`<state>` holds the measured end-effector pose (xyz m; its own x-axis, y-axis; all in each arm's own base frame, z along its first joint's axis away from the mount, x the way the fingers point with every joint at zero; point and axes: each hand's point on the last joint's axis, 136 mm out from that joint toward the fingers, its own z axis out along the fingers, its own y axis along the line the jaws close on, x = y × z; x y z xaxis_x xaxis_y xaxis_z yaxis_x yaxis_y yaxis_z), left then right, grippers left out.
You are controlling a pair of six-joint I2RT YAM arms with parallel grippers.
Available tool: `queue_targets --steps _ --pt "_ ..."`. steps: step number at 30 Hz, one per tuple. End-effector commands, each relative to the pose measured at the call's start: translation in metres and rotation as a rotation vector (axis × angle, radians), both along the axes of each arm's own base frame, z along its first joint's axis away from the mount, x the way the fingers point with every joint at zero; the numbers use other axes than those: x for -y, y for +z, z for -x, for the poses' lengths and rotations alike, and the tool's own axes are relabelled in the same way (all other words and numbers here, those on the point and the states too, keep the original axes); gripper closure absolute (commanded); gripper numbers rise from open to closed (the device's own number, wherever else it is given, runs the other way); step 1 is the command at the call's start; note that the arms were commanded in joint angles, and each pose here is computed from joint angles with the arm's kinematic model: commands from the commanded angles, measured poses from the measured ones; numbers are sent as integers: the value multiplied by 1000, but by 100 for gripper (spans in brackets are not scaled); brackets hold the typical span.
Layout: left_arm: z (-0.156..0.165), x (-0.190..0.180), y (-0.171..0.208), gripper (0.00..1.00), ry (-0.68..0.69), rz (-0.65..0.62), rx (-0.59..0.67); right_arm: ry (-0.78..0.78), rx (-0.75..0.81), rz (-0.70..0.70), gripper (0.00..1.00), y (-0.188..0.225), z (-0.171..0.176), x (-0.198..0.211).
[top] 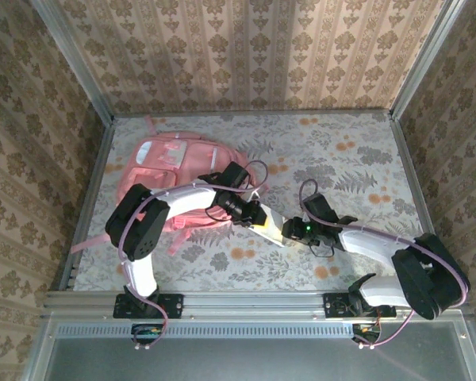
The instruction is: Pack the student bag
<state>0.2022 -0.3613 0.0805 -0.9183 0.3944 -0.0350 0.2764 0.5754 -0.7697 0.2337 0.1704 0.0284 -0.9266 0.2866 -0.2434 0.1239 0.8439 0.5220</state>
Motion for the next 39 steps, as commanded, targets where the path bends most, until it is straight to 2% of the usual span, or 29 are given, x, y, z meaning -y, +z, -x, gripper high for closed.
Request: queue_targets --steps 1,6,8,10,13,17,24,27,39 --pt "-7 4 54 99 -14 116 101 -4 24 48 43 13 8 13" --pt "-14 -8 106 100 26 272 161 11 153 -33 24 57 2 10" --pt "-15 -15 127 100 41 333 191 26 205 -117 17 76 -2 2" --pt "-14 -22 145 100 54 383 222 78 266 -258 12 102 -5 -15" --pt "-7 -25 166 100 37 445 254 161 347 -472 10 144 -8 -38" --pt "-1 -30 180 100 28 477 283 219 464 -648 11 199 -14 -53" --pt "5 -34 199 100 23 530 326 213 550 -753 19 242 -24 -53" --pt "3 -37 194 100 35 509 326 216 568 -795 25 251 -23 -54" --pt "-11 -44 173 100 83 459 295 199 593 -795 80 258 -14 -48"
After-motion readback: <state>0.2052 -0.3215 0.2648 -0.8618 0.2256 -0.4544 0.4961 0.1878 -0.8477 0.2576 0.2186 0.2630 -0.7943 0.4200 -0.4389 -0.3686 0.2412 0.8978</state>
